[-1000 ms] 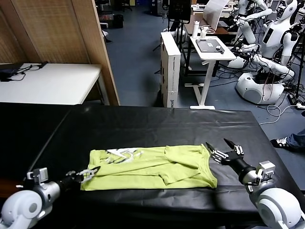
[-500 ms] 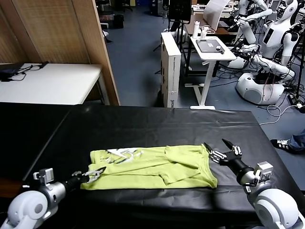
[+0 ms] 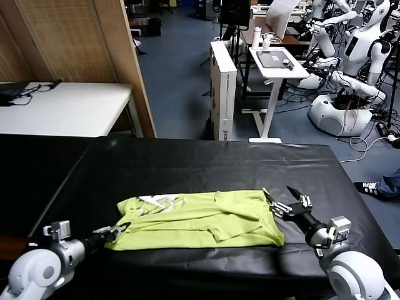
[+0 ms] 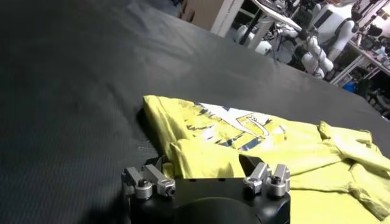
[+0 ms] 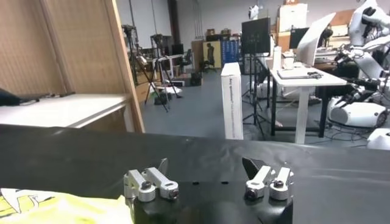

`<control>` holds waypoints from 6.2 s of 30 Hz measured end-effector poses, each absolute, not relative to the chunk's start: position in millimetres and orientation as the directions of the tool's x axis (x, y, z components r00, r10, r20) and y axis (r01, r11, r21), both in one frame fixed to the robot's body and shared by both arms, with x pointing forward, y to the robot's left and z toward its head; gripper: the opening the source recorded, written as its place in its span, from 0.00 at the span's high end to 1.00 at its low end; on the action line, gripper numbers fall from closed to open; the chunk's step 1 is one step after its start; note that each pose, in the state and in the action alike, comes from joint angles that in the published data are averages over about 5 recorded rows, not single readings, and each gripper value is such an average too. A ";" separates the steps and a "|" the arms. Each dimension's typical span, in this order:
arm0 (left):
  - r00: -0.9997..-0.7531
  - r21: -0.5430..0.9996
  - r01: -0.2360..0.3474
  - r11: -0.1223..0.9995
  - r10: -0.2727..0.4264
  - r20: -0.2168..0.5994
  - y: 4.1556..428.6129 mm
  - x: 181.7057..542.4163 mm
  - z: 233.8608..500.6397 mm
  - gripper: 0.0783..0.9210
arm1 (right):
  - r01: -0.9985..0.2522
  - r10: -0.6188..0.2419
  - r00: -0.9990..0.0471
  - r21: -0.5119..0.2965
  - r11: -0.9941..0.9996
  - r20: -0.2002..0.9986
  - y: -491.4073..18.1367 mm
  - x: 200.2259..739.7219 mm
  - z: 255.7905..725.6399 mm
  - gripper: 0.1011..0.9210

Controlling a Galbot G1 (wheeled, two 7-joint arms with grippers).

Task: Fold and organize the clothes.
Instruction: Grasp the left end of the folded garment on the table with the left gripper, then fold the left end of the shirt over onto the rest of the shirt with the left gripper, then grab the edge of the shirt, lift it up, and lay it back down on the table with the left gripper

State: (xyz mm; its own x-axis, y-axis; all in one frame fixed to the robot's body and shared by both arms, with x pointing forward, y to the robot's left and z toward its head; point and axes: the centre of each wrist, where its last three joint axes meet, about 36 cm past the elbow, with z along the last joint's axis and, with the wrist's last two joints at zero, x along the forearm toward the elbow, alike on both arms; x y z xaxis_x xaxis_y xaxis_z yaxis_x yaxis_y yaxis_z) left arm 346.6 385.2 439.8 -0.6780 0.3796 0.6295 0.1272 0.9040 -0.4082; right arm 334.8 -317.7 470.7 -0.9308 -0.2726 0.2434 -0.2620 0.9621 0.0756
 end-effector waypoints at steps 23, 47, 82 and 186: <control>-0.787 -0.024 0.035 0.999 0.043 0.615 400.8 329.6 514.9 0.85 | -0.215 -0.222 -0.949 0.056 0.975 0.222 -311.9 328.3 449.1 0.02; -0.713 -0.576 0.232 0.784 0.540 0.448 222.7 336.1 487.9 0.85 | -0.143 -0.130 -0.976 -0.065 0.987 0.173 -326.0 269.0 449.2 0.02; -0.632 -0.629 0.289 0.722 0.637 0.442 153.2 373.6 450.4 0.45 | -0.166 -0.144 -0.966 -0.091 0.982 0.214 -316.9 259.1 441.1 0.02; -0.907 -0.207 0.145 0.968 0.213 0.364 229.2 319.8 416.3 0.02 | -0.433 -0.263 -0.867 -0.379 0.818 0.423 -241.8 404.9 410.7 0.02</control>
